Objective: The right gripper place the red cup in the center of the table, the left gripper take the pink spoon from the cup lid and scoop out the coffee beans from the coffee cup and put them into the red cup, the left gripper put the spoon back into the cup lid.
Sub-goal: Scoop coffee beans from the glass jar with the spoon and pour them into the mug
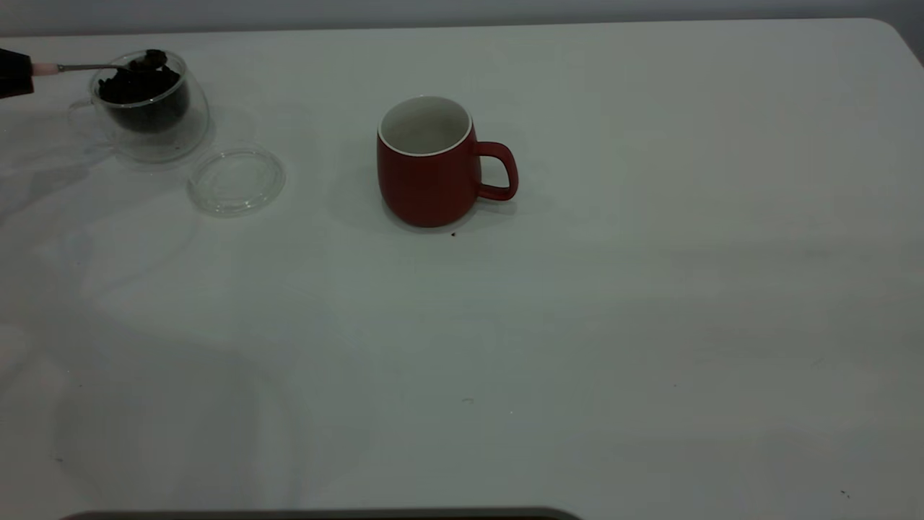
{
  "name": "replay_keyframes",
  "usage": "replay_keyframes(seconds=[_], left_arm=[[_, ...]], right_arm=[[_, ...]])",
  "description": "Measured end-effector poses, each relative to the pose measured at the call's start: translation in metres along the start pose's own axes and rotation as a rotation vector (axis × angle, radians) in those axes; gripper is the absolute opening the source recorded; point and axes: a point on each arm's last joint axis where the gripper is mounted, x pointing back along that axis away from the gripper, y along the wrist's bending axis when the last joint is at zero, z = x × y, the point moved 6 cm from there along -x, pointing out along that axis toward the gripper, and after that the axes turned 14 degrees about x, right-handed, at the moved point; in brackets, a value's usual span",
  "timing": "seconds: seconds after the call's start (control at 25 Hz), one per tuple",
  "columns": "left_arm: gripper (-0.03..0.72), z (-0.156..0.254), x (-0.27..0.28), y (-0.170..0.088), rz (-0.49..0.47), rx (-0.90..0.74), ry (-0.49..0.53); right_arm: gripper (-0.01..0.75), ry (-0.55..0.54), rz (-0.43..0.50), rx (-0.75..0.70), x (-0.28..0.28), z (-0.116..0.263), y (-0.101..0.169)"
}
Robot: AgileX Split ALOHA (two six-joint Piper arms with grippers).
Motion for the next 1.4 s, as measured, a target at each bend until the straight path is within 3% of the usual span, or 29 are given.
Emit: replay_keyframes(seconds=[0.88, 1.4], left_arm=[[0.114, 0.042, -0.002, -0.039, -0.004, -0.007, 0.051], [0.114, 0.083, -0.067, -0.078, -0.019, -0.111, 0.224]], right_arm=[[0.591, 0.0, 0.0, 0.0, 0.0, 0.0, 0.0], [0.591, 0.0, 0.0, 0.0, 0.0, 0.0, 0.0]])
